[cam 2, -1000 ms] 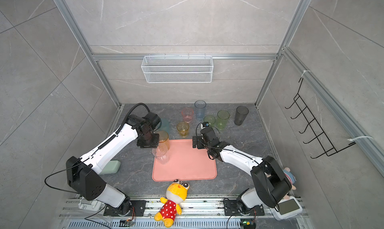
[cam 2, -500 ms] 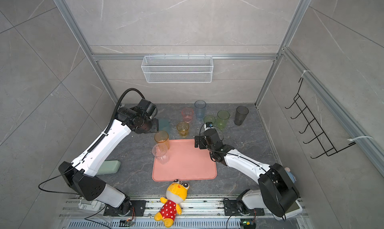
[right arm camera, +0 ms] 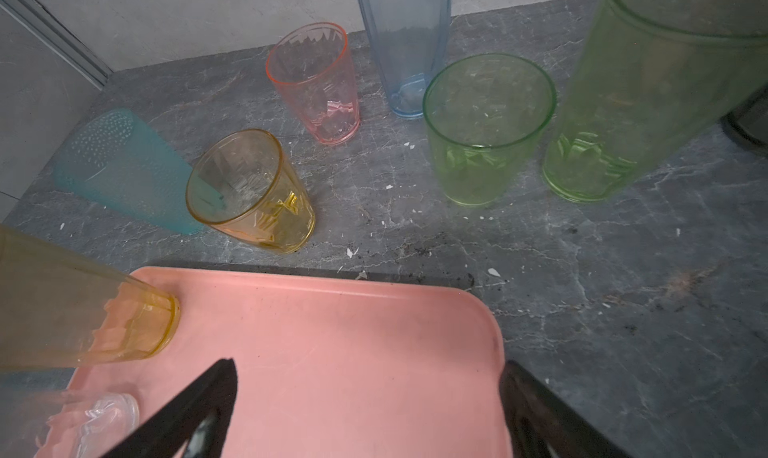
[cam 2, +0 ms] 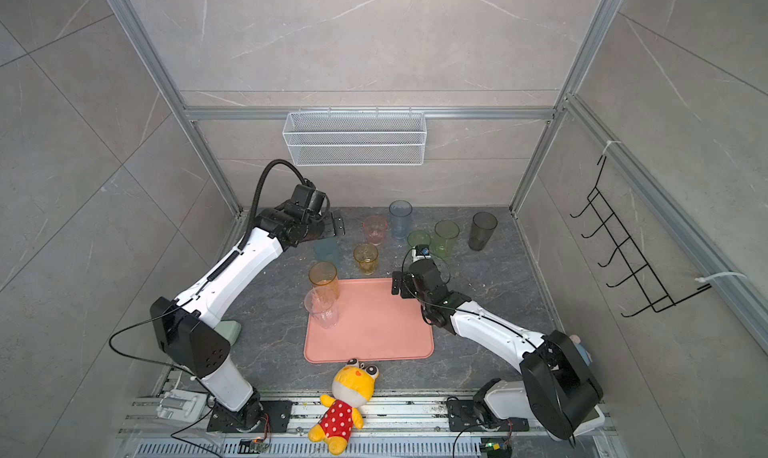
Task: Place the glasses into the tray
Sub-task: 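Move the left gripper back toward the remaining glasses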
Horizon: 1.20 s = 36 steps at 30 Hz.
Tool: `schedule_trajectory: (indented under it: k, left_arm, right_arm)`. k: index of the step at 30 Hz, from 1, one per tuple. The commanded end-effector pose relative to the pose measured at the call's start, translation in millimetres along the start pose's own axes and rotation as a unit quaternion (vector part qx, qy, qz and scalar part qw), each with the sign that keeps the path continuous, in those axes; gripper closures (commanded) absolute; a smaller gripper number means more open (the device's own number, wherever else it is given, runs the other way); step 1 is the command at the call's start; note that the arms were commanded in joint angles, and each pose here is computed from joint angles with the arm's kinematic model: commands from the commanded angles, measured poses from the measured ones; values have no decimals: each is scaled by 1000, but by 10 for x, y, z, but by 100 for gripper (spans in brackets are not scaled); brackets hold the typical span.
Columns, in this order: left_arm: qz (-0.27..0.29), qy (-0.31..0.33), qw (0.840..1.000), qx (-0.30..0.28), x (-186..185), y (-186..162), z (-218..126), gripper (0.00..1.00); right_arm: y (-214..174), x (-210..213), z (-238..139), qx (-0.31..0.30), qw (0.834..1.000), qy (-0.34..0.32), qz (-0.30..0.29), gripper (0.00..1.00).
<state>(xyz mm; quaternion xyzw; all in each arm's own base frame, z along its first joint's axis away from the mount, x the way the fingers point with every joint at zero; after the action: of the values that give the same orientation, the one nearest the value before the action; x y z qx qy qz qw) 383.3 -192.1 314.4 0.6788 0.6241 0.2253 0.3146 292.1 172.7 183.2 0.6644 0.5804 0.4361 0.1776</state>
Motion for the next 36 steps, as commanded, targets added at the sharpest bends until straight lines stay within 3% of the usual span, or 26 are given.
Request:
schedule_trajectory:
  k: [1, 17, 27, 36]
  left_arm:
    - [-35, -35, 997, -52, -153, 275, 119, 0]
    - [-36, -78, 994, -65, -748, 491, 1034, 3]
    - [-27, -141, 987, -75, -1086, 481, 1631, 13]
    - [-64, -199, 976, -62, -1294, 443, 1925, 21]
  right_arm:
    - [33, -18, -61, -21, 1000, -6, 11, 1]
    - [53, -55, -123, -35, 999, -12, 25, 1]
    - [49, -60, -121, -34, 999, -14, 28, 1]
    - [57, -43, -119, -33, 999, -9, 36, 1]
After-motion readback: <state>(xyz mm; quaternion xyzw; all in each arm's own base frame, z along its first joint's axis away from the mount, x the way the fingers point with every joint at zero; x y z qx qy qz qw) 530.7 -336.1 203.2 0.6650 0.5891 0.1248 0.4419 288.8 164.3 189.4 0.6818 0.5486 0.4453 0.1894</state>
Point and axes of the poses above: each gripper's point midway between its finger pads, its own z axis out along the fingers, its own x axis along the line the jaws close on, y = z × x, the point moved 7 cm from there along -z, back along the fingers, and after that the axes turned 11 degrees about z, right-handed, at the moved point
